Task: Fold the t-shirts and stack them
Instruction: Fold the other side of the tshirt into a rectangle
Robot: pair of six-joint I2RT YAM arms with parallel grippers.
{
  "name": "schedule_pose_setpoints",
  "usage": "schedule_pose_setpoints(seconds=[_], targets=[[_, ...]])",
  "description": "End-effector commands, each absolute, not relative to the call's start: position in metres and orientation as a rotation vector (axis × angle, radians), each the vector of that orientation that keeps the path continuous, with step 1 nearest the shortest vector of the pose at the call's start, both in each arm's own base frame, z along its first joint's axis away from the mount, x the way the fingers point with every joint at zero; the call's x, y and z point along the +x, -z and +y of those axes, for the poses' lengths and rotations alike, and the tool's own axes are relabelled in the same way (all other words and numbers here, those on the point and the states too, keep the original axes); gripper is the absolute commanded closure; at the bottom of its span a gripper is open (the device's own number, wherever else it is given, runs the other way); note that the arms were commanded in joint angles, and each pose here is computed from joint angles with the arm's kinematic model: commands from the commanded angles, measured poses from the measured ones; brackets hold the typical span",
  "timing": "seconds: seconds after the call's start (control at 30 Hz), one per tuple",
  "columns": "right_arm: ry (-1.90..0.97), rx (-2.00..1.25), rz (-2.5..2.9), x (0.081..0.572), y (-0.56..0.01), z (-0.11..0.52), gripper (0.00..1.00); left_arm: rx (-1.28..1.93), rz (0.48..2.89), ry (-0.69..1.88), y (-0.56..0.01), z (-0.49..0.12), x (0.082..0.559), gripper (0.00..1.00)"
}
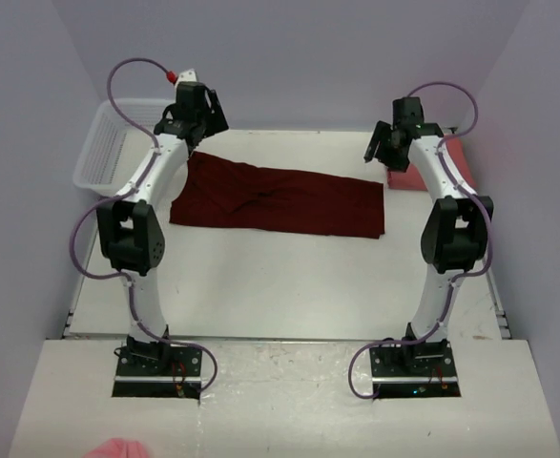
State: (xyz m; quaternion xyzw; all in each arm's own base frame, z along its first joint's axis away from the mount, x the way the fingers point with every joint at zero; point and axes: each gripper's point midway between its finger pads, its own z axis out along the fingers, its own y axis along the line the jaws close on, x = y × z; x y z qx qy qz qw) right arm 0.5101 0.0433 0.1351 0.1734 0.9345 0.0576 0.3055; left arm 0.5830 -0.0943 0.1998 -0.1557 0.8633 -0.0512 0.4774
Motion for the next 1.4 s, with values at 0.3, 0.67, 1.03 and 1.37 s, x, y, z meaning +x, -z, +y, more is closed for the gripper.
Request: schedule_pose_setpoints(seconds=[0.3, 0.67, 1.03, 1.37], targets=[[-0.349, 0.301, 2.386, 0.419, -0.204, 0.099, 1.00, -0.308, 2.189, 0.420, -0.206, -0.139, 0.468, 0.94], [-0.404, 0.204, 2.405, 0.389, -0.184, 0.123, 1.00, -0.256, 2.378, 0.305, -0.118, -0.156, 0.430, 0.40], [-0.424, 0.183, 2.397, 0.377, -0.182, 0.123, 1.00, -0.313, 2.508, 0.077, -0.058, -0.143, 0.430, 0.56], [-0.458, 0.171, 2.399, 0.377, -0.178, 0.128, 1.00, -0.336, 2.530, -0.051, -0.037, -0.132, 0.428, 0.62]])
